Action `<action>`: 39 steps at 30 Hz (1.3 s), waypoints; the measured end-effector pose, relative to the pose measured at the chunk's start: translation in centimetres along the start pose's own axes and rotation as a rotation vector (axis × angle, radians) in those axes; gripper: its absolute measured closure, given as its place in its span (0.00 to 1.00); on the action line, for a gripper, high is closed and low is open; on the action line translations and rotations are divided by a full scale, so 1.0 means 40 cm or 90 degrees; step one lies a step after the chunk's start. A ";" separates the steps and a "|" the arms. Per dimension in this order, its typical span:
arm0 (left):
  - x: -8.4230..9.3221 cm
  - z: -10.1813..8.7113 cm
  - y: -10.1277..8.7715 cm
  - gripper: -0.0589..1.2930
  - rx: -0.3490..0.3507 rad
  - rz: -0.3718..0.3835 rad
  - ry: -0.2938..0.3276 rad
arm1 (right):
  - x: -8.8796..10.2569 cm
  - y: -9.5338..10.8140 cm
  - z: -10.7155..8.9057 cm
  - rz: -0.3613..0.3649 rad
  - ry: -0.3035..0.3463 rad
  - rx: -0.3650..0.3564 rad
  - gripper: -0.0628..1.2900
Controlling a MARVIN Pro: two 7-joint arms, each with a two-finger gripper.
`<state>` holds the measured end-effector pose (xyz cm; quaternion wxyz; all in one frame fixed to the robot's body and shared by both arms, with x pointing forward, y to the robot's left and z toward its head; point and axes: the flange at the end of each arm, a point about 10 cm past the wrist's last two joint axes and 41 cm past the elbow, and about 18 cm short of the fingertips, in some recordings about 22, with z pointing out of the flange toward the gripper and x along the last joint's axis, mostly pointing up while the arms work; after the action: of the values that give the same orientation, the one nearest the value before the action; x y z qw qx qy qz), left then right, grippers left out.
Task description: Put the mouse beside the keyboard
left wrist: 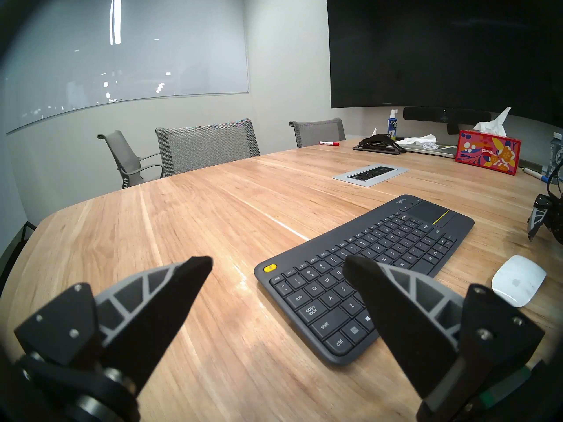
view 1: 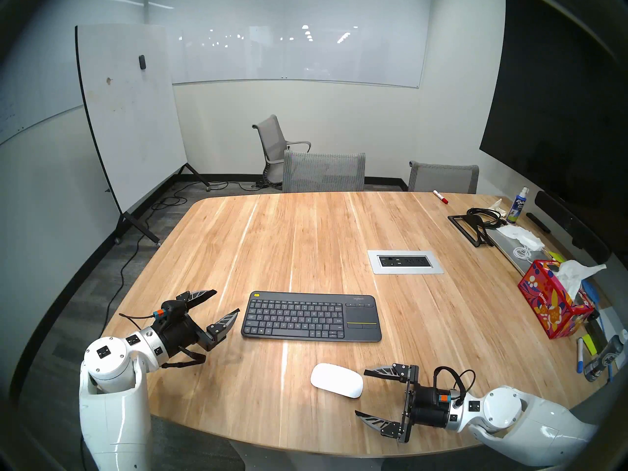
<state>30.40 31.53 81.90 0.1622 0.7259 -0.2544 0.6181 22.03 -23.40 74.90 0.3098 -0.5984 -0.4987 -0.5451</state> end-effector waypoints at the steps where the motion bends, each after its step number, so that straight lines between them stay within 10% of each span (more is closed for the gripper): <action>1: 0.000 0.000 0.000 0.08 0.000 0.000 0.000 | -0.001 0.002 0.001 0.001 -0.002 0.001 0.08; 39: 0.000 0.000 0.000 0.08 0.000 0.000 0.000 | -0.007 0.031 0.052 0.010 -0.023 0.034 0.08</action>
<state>30.40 31.53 81.90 0.1621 0.7260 -0.2545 0.6180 23.93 -21.97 74.41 0.3207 -0.6038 -0.5138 -0.5182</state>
